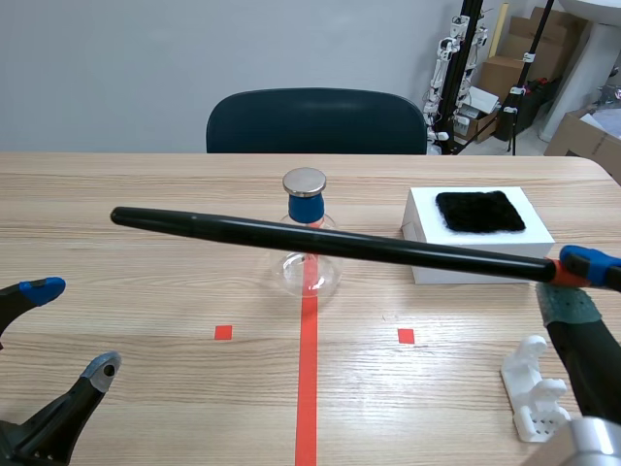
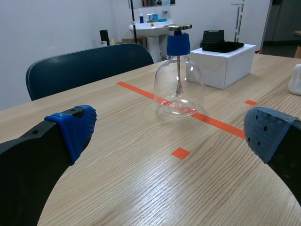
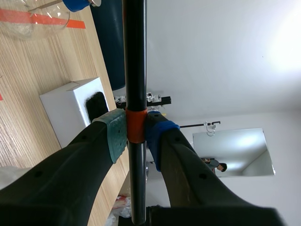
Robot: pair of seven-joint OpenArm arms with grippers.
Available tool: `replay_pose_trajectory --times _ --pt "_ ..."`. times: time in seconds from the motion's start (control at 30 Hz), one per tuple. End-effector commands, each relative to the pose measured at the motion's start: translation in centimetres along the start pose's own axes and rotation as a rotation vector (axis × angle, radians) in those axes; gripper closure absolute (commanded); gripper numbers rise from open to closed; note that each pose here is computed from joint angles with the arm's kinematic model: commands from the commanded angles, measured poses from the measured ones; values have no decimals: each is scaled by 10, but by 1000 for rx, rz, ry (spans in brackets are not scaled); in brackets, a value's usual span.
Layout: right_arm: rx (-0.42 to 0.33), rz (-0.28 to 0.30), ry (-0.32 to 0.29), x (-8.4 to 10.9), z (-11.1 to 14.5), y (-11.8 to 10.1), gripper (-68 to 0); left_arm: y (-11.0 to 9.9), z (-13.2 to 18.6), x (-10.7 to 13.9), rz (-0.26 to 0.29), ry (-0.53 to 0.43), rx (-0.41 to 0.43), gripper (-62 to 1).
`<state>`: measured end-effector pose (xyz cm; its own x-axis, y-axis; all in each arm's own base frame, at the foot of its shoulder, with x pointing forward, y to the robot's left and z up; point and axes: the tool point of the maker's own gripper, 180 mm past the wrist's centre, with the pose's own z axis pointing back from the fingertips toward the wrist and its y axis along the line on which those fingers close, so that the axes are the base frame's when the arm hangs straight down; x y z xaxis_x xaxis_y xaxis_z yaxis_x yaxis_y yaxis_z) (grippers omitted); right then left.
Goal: Do the electroscope experiment. pick up the black charging rod
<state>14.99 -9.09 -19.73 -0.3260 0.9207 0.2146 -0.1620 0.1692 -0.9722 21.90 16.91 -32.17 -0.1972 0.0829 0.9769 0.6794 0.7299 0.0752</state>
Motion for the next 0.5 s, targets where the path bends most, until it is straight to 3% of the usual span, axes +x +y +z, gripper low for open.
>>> replay_pose_trajectory --times 0.0,0.47 --pt "-24 4 -9 1 -1 -6 0 3 0 14 -17 -63 4 -623" --pt "-24 4 -21 3 -1 -6 -7 3 0 14 -17 -63 4 -623"
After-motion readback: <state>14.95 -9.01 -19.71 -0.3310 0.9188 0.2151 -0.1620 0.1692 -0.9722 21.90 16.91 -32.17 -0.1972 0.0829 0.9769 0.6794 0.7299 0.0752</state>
